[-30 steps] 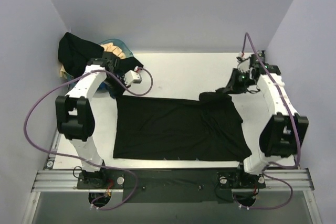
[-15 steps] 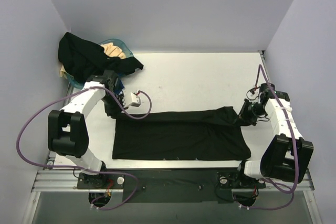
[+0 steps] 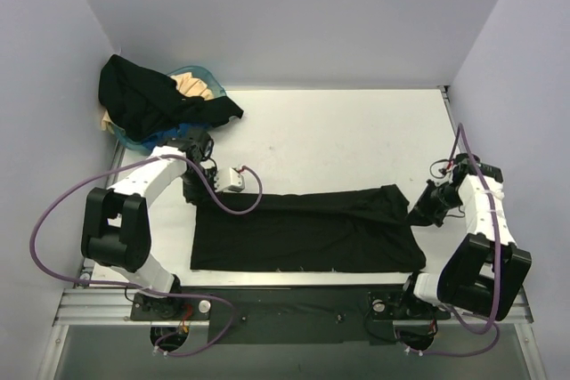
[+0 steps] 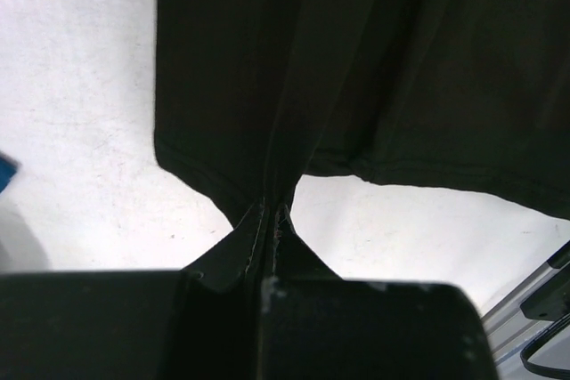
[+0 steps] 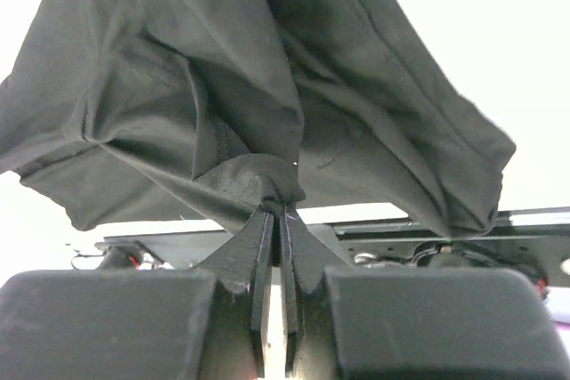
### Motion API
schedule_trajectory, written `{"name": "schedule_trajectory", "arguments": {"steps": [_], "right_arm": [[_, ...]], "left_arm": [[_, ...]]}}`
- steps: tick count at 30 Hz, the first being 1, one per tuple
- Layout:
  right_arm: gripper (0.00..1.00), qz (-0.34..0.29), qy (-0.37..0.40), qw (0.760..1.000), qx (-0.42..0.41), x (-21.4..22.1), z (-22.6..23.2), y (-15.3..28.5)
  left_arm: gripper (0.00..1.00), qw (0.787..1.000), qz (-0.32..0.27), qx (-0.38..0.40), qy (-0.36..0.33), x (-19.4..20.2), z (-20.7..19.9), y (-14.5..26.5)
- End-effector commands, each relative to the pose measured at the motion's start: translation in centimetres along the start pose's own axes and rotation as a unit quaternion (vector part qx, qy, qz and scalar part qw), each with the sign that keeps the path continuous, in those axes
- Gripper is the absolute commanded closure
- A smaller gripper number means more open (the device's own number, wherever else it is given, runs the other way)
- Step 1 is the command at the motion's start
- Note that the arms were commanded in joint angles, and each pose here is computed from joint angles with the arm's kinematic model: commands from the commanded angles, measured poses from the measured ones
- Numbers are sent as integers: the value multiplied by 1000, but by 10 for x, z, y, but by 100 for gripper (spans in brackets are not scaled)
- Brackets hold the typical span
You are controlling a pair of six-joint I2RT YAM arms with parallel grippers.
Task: Fold and stack the t-shirts
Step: Fold the other side of the tshirt into a rectangle
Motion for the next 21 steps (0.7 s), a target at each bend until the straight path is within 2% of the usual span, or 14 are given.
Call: {"name": "schedule_trajectory", "arguments": {"steps": [1, 11, 12, 13, 14, 15, 18, 21], "right_arm": [[100, 93, -66, 993, 29, 35, -23, -16], [100, 122, -83, 987, 63, 31, -34, -33], [100, 121, -83, 987, 64, 31, -35, -34], [100, 121, -84, 987, 64, 31, -35, -35], [100, 120, -84, 987, 65, 30, -34, -35], [100, 118, -84, 987, 64, 28, -34, -35], [100, 122, -79, 986, 75, 26, -35, -39], [99, 126, -80, 985, 87, 25, -39, -45]], "left_arm": [[100, 999, 23, 8, -32, 3, -14, -7], [100, 998, 43, 18, -38, 7, -11, -20], [93, 998, 44, 19, -39, 6, -10, -19], [63, 998, 43, 29, -39, 5, -13, -18], [52, 998, 39, 27, -41, 2, -9, -13], [35, 998, 28, 39, -41, -1, -12, -9], [31, 999, -34, -5, -31, -27, 16, 31], [32, 988, -128, -85, -8, -80, 55, 85]]}}
Point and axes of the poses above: each gripper's point midway between its finger pads, its own y axis back along the fingers, its own z axis along the line the jaws close on, x = y × z, the point moved 7 cm from there along y, back along the fingers, and after that the axes turned 14 degrees about -y, right-handed, at the moved point
